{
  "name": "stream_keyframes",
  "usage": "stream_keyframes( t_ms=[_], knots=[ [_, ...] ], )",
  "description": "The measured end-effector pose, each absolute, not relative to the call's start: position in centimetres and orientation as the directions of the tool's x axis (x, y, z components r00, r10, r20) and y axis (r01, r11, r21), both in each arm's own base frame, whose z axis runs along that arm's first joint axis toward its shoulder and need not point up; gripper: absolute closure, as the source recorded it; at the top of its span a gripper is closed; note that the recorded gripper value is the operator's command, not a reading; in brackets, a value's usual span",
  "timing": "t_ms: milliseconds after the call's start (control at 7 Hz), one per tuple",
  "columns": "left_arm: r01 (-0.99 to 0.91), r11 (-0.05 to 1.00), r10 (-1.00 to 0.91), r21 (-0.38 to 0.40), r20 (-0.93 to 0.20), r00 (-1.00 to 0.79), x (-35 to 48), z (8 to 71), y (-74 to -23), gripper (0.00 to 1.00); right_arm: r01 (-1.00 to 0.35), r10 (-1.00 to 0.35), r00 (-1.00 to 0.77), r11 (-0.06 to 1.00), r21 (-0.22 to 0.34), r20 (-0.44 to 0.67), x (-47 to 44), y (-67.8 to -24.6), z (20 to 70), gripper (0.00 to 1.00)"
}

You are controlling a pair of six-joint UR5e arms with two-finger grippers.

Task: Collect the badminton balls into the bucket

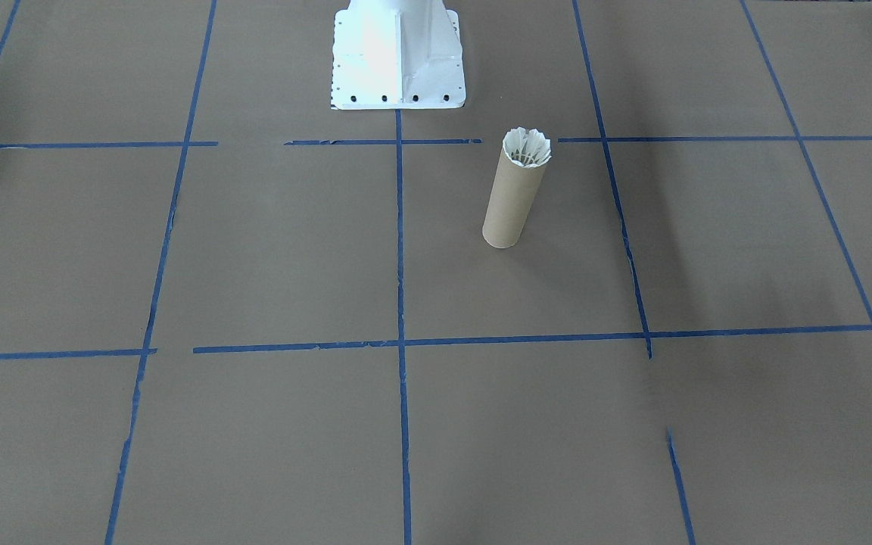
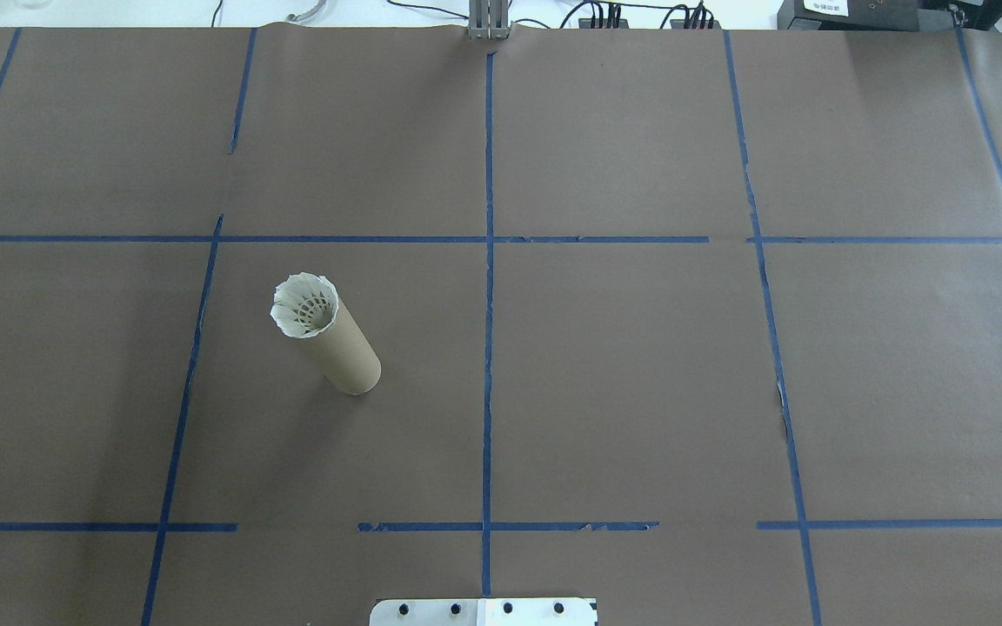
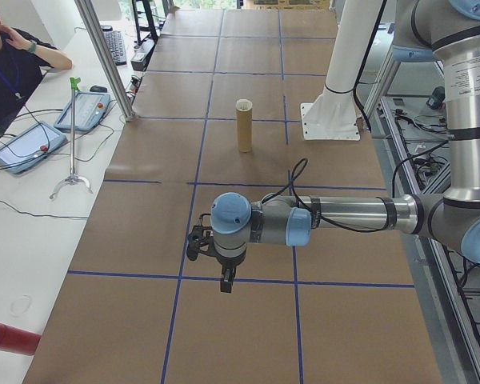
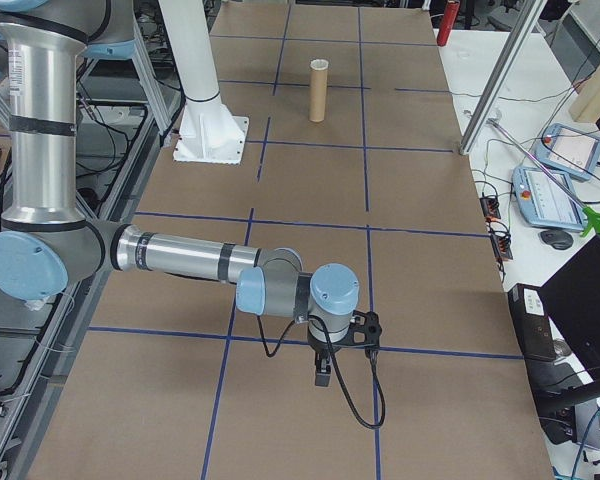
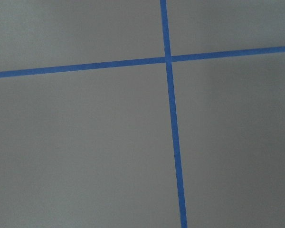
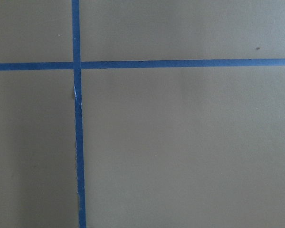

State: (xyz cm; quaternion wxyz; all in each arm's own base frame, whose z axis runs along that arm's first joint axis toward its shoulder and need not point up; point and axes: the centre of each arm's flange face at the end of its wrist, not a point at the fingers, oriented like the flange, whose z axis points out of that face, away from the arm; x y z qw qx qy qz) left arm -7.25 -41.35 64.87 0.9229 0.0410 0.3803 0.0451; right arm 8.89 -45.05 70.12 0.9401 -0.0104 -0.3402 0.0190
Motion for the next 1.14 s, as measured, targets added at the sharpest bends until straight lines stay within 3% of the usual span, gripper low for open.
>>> stream_keyframes(
  t_ms=[1143],
  knots=[
    [-0.05, 0.99, 0.133, 0.133, -0.743, 0.656, -7.03, 64.99, -41.02, 0.0, -0.029, 0.043, 0.768, 0.999, -0.033, 0.639, 8.89, -45.04, 70.13, 0.0]
  ],
)
